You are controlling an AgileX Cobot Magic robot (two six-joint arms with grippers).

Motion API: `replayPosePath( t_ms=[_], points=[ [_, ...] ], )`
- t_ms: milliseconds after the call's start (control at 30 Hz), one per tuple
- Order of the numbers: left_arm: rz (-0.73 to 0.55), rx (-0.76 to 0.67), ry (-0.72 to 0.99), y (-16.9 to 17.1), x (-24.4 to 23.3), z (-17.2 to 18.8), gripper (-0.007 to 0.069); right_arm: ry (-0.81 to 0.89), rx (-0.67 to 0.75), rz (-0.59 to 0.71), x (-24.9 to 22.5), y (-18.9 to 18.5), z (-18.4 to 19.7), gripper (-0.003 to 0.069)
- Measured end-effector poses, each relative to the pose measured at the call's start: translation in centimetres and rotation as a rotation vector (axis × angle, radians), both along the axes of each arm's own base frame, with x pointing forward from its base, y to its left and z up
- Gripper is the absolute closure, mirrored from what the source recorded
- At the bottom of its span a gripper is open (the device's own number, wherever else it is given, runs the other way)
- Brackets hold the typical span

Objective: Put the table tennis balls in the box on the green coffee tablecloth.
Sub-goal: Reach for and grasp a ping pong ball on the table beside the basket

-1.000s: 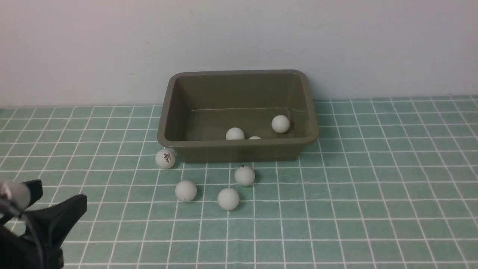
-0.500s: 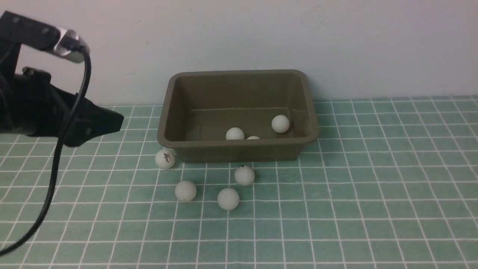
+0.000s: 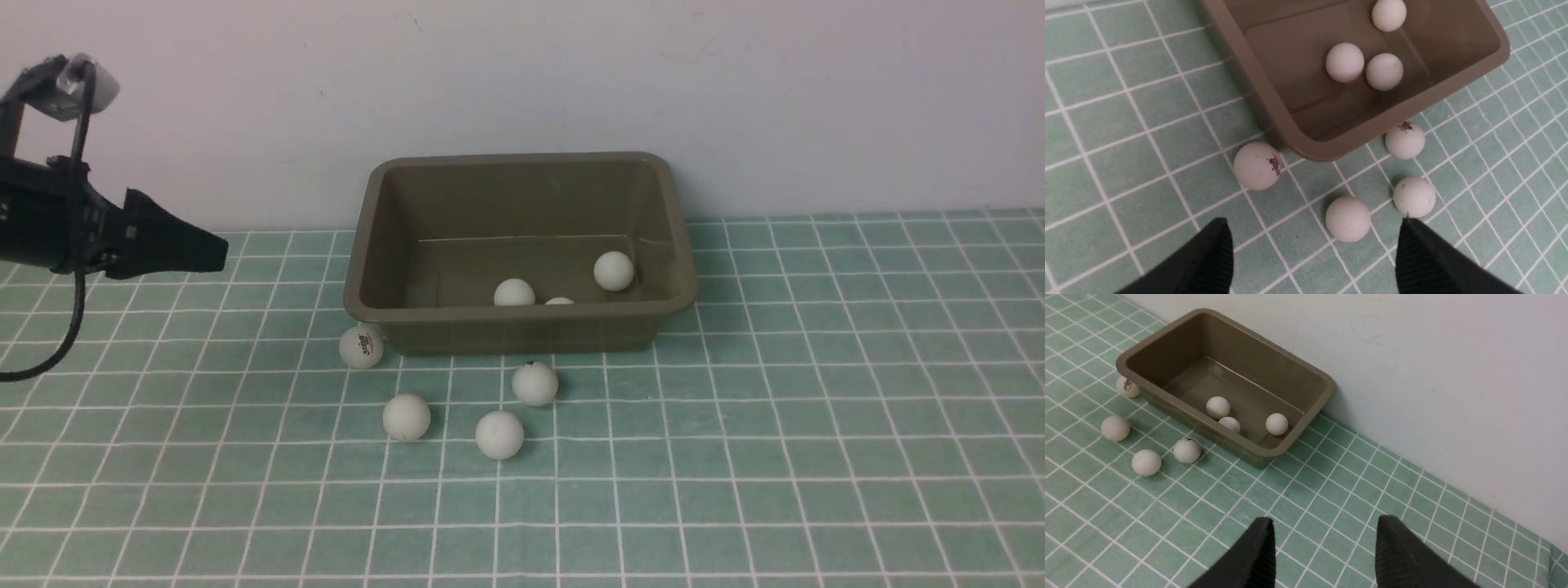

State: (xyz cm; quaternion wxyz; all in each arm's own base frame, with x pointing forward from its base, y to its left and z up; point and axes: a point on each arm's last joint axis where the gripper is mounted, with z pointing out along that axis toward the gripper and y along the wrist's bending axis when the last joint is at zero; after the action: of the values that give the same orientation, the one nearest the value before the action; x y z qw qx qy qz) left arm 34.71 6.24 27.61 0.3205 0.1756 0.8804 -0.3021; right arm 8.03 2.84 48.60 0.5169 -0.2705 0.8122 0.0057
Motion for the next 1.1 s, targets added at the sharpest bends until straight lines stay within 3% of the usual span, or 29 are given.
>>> replayPosePath(
  t_ms=[367,633,767,900,1100],
  points=[
    [-0.134,0.013,0.038,-0.1,2.4,-6.6,0.0144,-0.003,-0.005,-0.004,0.0,-0.1,0.0,0.0341],
    [-0.265,0.206,-0.088,-3.4,3.6,-7.4,0.0142,-0.012,-0.024,-0.022,0.1,-0.3,0.0,0.0341],
    [-0.375,0.332,-0.149,-6.2,4.1,-7.9,0.0089,-0.013,-0.026,-0.023,0.1,-0.3,0.0,0.0341],
    [-0.376,0.361,-0.174,-6.6,4.4,-7.9,0.0038,-0.013,-0.026,-0.023,0.1,-0.3,0.0,0.0341],
    [-0.365,0.394,-0.221,-6.4,4.8,-8.0,0.0020,-0.012,-0.024,-0.025,0.1,-0.3,0.0,0.0341]
  ],
)
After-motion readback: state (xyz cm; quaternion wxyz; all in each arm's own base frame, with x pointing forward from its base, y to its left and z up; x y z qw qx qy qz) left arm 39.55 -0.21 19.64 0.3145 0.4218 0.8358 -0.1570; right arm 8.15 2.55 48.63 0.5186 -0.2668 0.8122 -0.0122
